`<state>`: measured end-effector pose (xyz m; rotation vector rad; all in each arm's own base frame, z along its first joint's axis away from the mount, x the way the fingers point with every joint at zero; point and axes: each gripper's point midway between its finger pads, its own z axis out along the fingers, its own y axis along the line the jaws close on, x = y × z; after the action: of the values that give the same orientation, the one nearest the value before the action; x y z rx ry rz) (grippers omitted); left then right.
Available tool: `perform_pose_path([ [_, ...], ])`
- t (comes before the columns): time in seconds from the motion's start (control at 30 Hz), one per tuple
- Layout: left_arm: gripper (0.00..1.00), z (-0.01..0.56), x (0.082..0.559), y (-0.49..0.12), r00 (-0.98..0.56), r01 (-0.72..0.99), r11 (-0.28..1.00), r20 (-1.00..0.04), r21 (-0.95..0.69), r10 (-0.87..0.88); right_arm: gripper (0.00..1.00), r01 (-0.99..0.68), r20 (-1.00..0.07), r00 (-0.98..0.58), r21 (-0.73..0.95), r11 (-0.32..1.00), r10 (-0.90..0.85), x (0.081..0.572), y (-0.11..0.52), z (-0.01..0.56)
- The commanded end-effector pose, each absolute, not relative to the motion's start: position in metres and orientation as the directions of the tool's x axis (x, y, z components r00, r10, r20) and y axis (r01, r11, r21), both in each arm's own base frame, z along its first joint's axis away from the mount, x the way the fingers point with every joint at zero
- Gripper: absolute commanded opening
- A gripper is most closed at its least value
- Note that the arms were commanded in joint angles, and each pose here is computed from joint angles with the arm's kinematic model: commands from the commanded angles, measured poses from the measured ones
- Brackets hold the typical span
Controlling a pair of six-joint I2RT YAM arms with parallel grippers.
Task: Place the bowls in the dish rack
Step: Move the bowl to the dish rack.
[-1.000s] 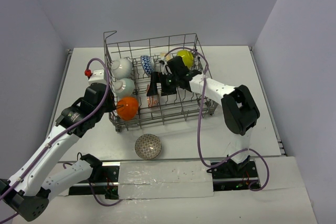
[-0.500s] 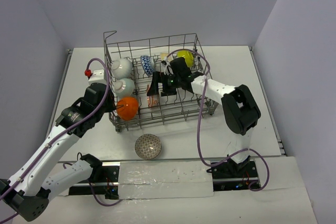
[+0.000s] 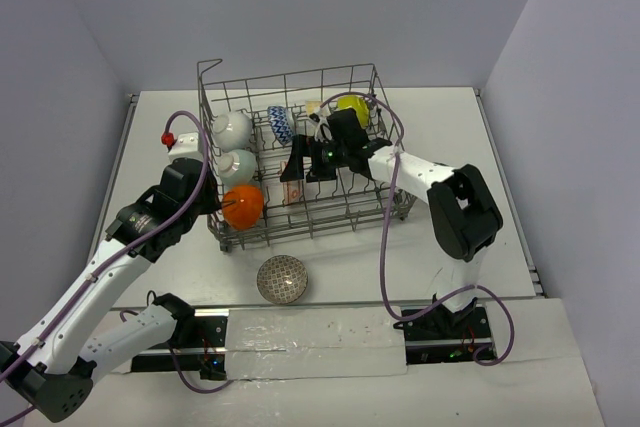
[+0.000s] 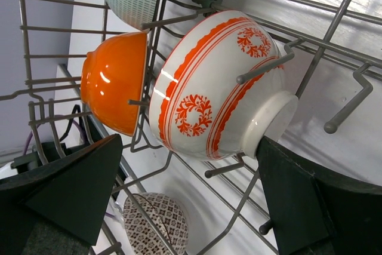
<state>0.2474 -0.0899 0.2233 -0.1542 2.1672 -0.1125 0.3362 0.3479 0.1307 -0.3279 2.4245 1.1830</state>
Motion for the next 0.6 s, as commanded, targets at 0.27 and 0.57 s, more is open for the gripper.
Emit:
perform_pose_path([
  [0.27, 0.31, 0.224, 0.238, -0.104, -0.600, 0.004, 0.984, -0.788, -0.176, -0.139, 1.00, -0.503, -0.559, -0.829, 0.731, 0.461, -0.017, 0.318, 0.365, 0.206],
  [0.57, 0.31, 0.224, 0.238, -0.105, -0.600, 0.006, 0.984, -0.788, -0.178, -0.139, 1.00, -0.524, -0.575, -0.818, 0.729, 0.441, -0.022, 0.312, 0.371, 0.218],
])
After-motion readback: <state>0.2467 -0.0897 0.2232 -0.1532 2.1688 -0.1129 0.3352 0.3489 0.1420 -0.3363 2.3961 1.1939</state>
